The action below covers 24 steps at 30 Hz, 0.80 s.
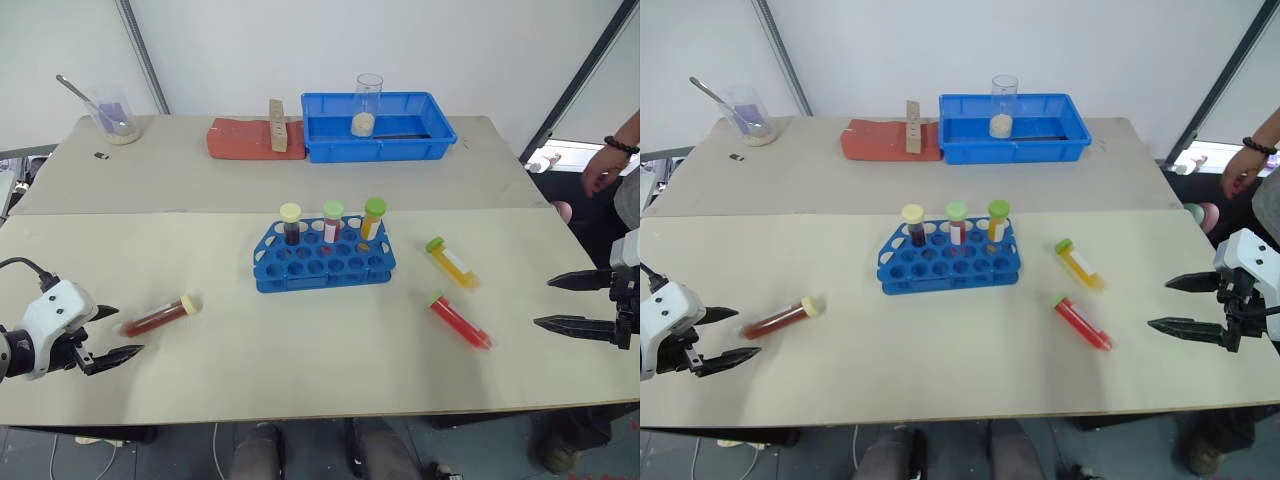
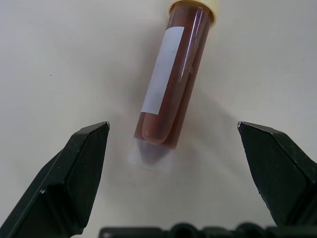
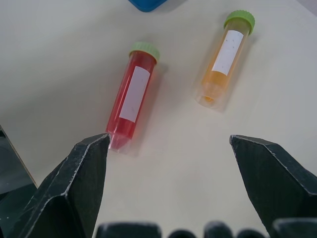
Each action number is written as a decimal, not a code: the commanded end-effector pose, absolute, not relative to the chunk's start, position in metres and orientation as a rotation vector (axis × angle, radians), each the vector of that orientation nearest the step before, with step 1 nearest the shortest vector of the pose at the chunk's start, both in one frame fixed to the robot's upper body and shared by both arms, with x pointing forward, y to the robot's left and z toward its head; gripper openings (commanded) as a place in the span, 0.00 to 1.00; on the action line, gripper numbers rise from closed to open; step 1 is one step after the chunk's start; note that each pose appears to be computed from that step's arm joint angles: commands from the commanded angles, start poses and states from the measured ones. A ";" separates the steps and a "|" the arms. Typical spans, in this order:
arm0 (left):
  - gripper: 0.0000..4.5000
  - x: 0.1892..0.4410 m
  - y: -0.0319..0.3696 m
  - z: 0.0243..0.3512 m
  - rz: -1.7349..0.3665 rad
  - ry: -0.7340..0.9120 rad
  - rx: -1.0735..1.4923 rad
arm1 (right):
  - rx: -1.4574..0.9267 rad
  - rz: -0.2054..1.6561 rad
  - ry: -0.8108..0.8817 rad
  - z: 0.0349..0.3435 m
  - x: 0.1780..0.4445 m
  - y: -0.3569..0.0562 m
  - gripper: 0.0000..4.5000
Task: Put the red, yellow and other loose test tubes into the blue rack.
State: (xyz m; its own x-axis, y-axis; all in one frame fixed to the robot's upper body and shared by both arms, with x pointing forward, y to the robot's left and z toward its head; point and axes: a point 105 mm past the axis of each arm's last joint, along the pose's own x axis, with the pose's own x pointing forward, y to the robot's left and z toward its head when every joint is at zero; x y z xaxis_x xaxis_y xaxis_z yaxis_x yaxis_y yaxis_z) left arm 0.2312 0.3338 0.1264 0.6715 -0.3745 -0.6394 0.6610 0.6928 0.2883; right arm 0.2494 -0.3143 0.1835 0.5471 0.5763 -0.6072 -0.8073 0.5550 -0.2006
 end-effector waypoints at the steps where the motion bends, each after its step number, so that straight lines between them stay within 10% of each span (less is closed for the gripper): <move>1: 0.99 0.234 0.336 0.141 -0.595 0.541 0.579 | -0.550 0.853 0.476 0.198 0.249 -0.315 0.96; 15: 0.99 0.246 0.320 0.164 -0.631 0.422 0.523 | -0.538 0.843 0.453 0.199 0.251 -0.313 0.96; 24: 0.99 0.254 0.231 0.206 -0.926 0.247 0.490 | -0.521 0.871 0.376 0.222 0.266 -0.286 0.96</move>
